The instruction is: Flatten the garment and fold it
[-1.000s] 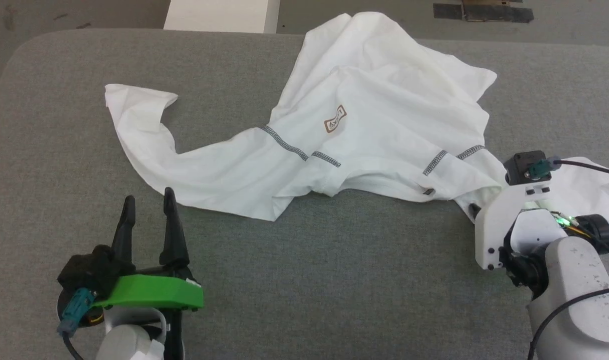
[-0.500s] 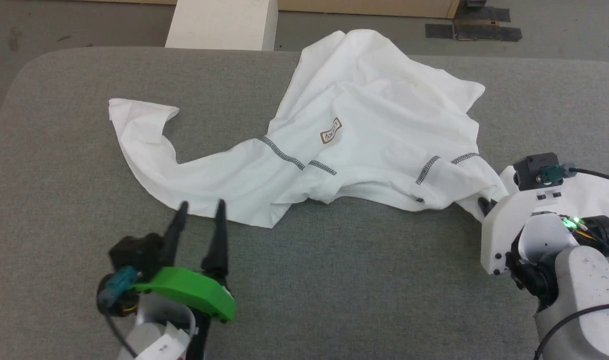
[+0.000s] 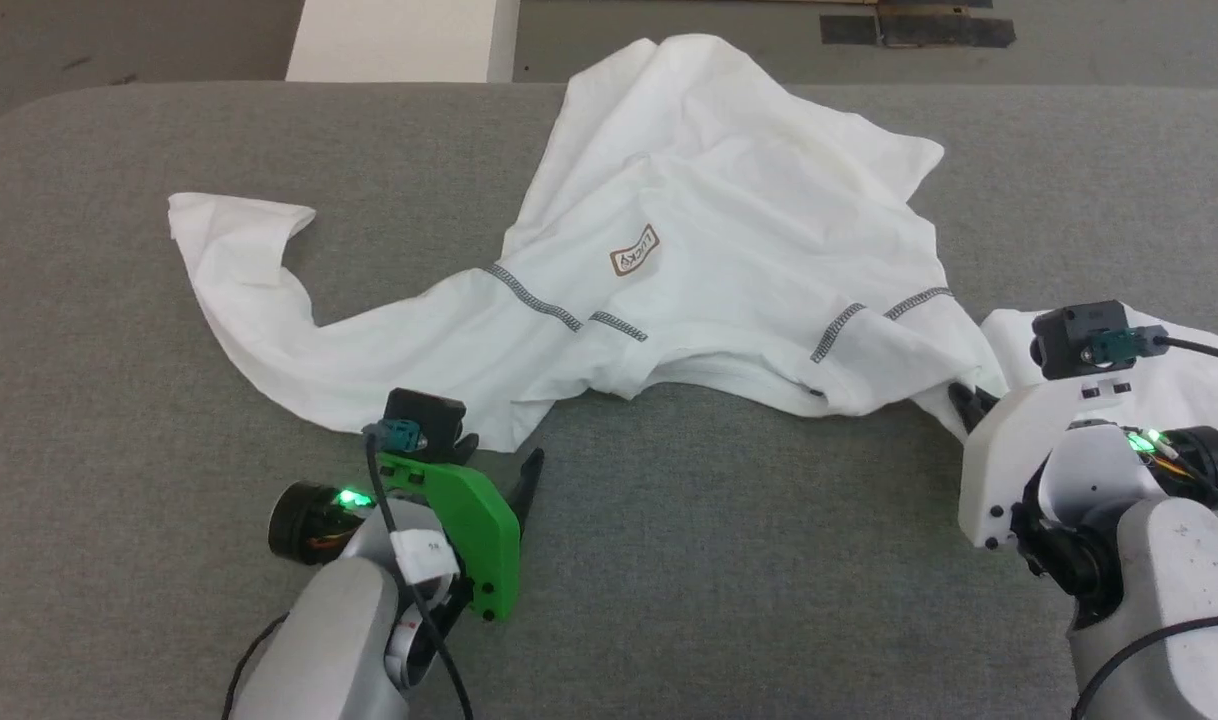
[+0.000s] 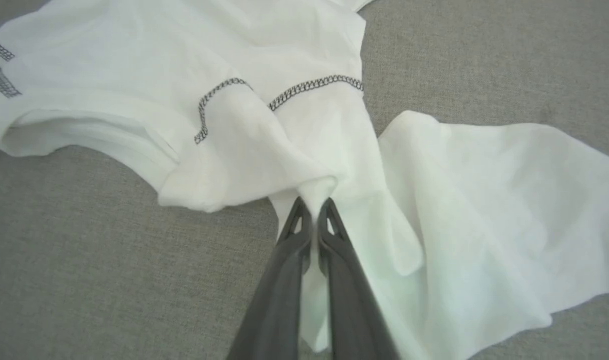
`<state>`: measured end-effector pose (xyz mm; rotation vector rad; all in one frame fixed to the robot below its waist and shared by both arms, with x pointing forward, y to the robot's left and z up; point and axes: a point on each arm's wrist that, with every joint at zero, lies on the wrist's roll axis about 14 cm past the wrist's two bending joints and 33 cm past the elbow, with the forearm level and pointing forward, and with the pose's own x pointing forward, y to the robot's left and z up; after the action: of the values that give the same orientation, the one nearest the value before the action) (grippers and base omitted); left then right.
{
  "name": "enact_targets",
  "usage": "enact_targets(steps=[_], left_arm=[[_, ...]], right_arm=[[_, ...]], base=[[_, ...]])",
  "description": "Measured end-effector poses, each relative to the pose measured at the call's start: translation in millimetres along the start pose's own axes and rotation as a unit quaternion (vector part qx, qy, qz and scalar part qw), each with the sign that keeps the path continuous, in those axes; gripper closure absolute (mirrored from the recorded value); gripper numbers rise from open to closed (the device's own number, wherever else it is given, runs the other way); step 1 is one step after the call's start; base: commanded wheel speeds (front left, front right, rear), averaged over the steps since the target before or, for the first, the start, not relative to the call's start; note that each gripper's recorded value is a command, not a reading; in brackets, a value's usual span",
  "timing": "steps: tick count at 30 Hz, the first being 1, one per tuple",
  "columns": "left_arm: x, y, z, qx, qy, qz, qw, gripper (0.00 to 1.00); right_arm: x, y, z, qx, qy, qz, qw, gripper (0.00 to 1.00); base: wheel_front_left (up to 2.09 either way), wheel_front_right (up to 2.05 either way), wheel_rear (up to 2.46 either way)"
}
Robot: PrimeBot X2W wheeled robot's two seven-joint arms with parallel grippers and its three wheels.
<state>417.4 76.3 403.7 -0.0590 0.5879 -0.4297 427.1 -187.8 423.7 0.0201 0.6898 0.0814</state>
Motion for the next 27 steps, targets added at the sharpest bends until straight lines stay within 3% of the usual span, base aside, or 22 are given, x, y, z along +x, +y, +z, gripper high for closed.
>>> enact_targets(steps=[5,6,7,8,13,18,23,27], left_arm=[[17.4,5.3,-14.8,-0.006,0.035,0.004,0.999,0.0],[19.5,5.4,-15.8,-0.009,0.037,0.004,0.999,0.51],[21.5,5.6,-15.9,-0.009,0.038,0.005,0.999,0.87],[23.3,5.7,-16.2,-0.012,0.039,0.005,0.999,1.0],[24.5,12.9,-14.3,-0.024,0.028,0.018,0.999,1.0],[15.8,20.4,13.1,-0.058,-0.037,0.028,0.997,1.0],[-9.9,33.3,87.0,-0.071,-0.165,0.033,0.983,1.0],[-50.2,34.2,176.9,-0.042,-0.295,0.02,0.954,1.0]], right_arm=[[0.9,-6.2,-7.1,0.01,0.005,-0.007,1.0,1.0],[0.9,-7.2,-8.2,0.011,0.006,-0.008,1.0,1.0],[0.9,-8.4,-9.4,0.013,0.008,-0.009,1.0,1.0],[1.1,-9.4,-10.2,0.015,0.008,-0.01,1.0,1.0],[0.4,-9.0,-7.5,0.014,-0.001,-0.009,1.0,1.0],[-6.7,-6.7,8.9,0.009,-0.032,0.0,0.999,1.0],[-24.1,-5.2,49.0,0.038,-0.092,0.026,0.995,1.0],[-51.9,-7.7,101.3,0.038,-0.156,0.047,0.986,1.0]], base=[[0.0,0.0,0.0],[0.0,0.0,0.0],[0.0,0.0,0.0],[0.0,0.0,0.0],[0.0,0.0,0.0],[0.0,0.0,0.0],[0.0,0.0,0.0],[0.0,0.0,0.0]])
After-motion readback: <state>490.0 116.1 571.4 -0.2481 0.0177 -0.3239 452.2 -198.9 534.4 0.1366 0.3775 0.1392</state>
